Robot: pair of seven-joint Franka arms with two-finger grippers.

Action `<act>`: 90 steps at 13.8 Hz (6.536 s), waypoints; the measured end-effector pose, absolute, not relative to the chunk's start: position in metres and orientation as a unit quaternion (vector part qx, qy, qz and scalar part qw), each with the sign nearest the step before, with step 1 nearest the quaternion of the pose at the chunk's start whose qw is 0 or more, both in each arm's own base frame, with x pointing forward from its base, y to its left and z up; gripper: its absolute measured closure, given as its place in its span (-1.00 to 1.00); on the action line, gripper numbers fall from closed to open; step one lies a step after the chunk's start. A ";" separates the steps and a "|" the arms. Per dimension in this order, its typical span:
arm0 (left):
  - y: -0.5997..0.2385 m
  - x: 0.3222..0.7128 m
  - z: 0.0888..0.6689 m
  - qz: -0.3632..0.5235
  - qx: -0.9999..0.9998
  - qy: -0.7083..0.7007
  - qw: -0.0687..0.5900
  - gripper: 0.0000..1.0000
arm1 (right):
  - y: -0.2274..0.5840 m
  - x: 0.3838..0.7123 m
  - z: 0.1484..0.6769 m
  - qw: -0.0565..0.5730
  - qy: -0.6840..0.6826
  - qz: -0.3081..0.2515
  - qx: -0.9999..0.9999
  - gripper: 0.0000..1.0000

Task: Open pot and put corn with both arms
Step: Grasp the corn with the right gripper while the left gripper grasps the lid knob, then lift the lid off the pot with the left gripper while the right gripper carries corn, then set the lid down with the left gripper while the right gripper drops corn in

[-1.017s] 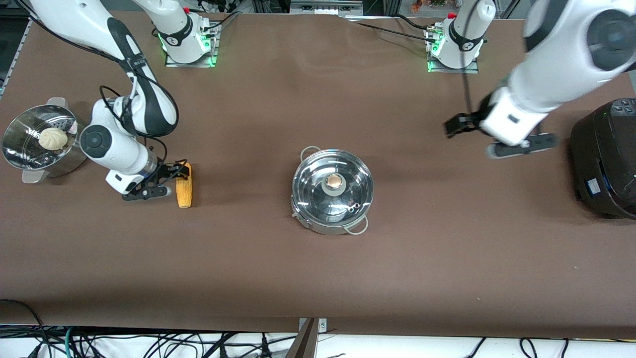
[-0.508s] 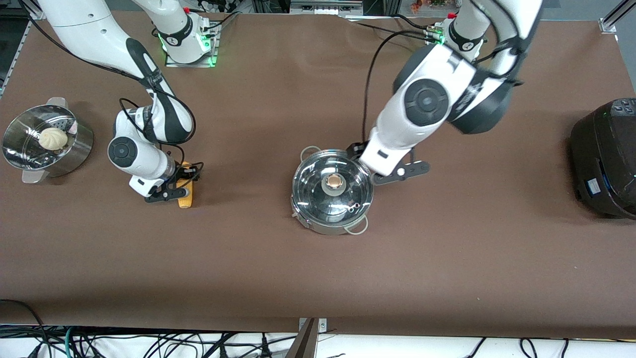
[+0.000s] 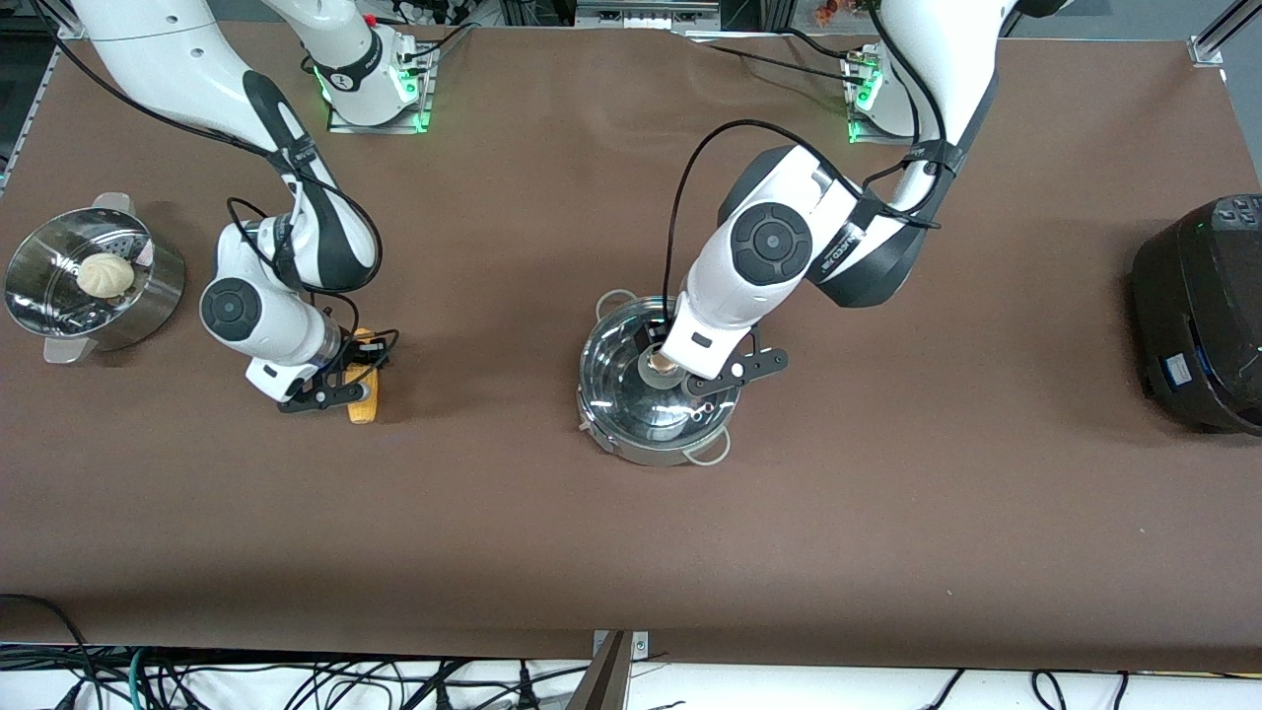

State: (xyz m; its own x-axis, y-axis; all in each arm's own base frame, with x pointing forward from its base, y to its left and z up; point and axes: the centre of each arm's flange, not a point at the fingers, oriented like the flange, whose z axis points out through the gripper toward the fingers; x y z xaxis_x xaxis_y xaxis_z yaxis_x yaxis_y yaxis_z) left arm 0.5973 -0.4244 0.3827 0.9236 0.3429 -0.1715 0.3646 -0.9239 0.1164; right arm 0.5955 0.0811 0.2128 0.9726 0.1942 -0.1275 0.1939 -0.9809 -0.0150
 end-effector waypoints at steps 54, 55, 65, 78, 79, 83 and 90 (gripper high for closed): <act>-0.283 0.621 0.497 -0.068 0.991 0.119 -0.012 0.00 | 0.342 0.614 0.477 0.077 0.033 0.082 -0.993 0.89; -0.254 0.614 0.498 -0.074 0.992 0.100 -0.026 0.00 | 0.363 0.618 0.461 0.096 0.047 0.067 -0.992 0.89; -0.008 0.536 0.345 -0.095 0.994 0.051 -0.009 0.00 | 0.487 0.610 0.314 0.170 0.086 -0.037 -0.981 0.89; -0.024 0.526 0.208 -0.086 0.995 0.052 0.010 -0.47 | 0.496 0.602 0.311 0.163 0.076 -0.031 -0.983 -1.00; -0.024 0.529 0.212 -0.081 0.995 0.051 0.010 -0.67 | 0.491 0.601 0.318 0.151 0.075 -0.019 -0.985 -1.00; -0.019 0.559 0.299 -0.053 0.997 0.054 0.011 -1.00 | 0.427 0.614 0.397 0.088 0.062 0.012 -0.994 -1.00; 0.006 0.585 0.559 -0.054 0.997 0.060 0.010 -1.00 | 0.212 0.627 0.523 0.001 -0.067 0.091 -0.994 -1.00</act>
State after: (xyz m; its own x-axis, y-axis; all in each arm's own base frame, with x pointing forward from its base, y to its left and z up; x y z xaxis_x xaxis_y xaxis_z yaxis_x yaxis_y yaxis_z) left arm 0.5848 0.0063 0.5589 0.9871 0.1178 -0.1084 0.1200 -0.9927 0.0135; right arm 0.6267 0.2119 0.5229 0.9743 0.1340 -0.1811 0.1336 -0.9909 -0.0144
